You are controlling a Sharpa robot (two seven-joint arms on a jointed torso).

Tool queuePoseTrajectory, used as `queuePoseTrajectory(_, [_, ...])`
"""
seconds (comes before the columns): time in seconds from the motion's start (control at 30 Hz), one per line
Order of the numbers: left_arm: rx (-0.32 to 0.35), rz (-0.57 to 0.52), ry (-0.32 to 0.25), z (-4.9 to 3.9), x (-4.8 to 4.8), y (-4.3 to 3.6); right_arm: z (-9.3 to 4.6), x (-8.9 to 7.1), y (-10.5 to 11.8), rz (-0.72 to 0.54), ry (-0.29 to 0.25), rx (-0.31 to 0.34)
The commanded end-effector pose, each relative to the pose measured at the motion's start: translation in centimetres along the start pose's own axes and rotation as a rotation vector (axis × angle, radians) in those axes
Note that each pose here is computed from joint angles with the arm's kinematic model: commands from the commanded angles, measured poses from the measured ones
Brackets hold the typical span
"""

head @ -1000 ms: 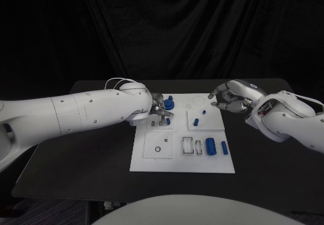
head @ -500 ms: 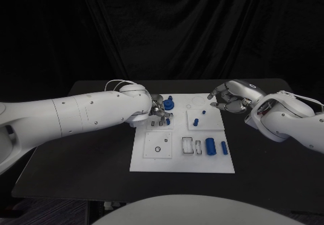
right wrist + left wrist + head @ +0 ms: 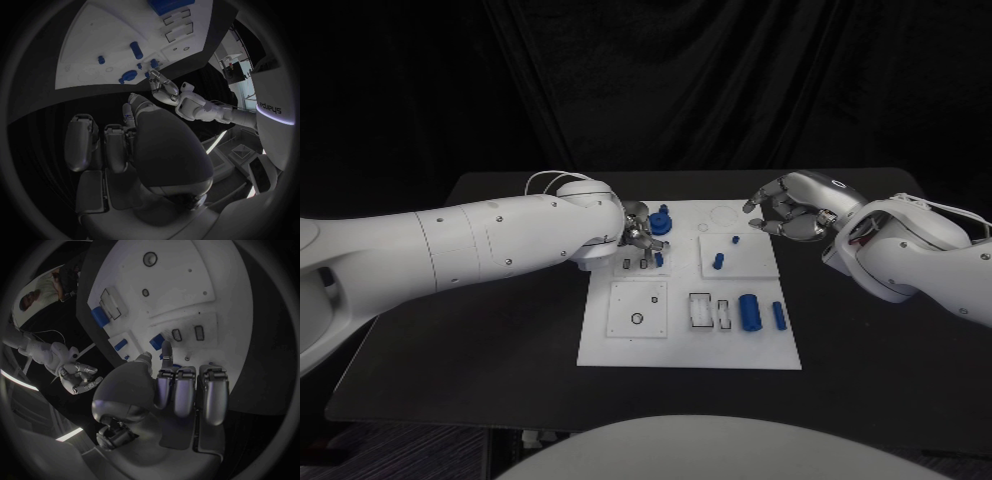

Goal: Assemble the parts on the task board

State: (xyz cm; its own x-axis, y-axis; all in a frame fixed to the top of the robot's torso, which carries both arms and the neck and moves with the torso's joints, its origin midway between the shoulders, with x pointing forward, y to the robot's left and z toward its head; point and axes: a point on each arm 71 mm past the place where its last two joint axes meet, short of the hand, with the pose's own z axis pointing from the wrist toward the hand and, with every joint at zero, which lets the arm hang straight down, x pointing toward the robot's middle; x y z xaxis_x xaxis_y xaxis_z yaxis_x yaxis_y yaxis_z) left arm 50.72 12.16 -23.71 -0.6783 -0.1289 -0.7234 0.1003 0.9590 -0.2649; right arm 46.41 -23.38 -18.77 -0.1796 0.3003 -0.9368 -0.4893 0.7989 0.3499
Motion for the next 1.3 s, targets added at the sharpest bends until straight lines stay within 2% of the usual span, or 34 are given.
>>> queuePoseTrajectory(0.03, [0.023, 0.002, 0.006, 0.16, 0.20, -0.23, -0.04, 0.17, -0.20, 0.000, 0.013, 0.022])
queuePoseTrajectory(0.7, [0.035, 0.005, 0.031, 0.63, 1.16, -0.59, 0.00, 0.32, -0.28, 0.000, 0.028, 0.032])
queuePoseTrajectory(1.3, [0.041, 0.003, 0.028, 0.94, 1.16, -0.68, 0.02, 0.44, -0.33, 0.000, 0.042, 0.041])
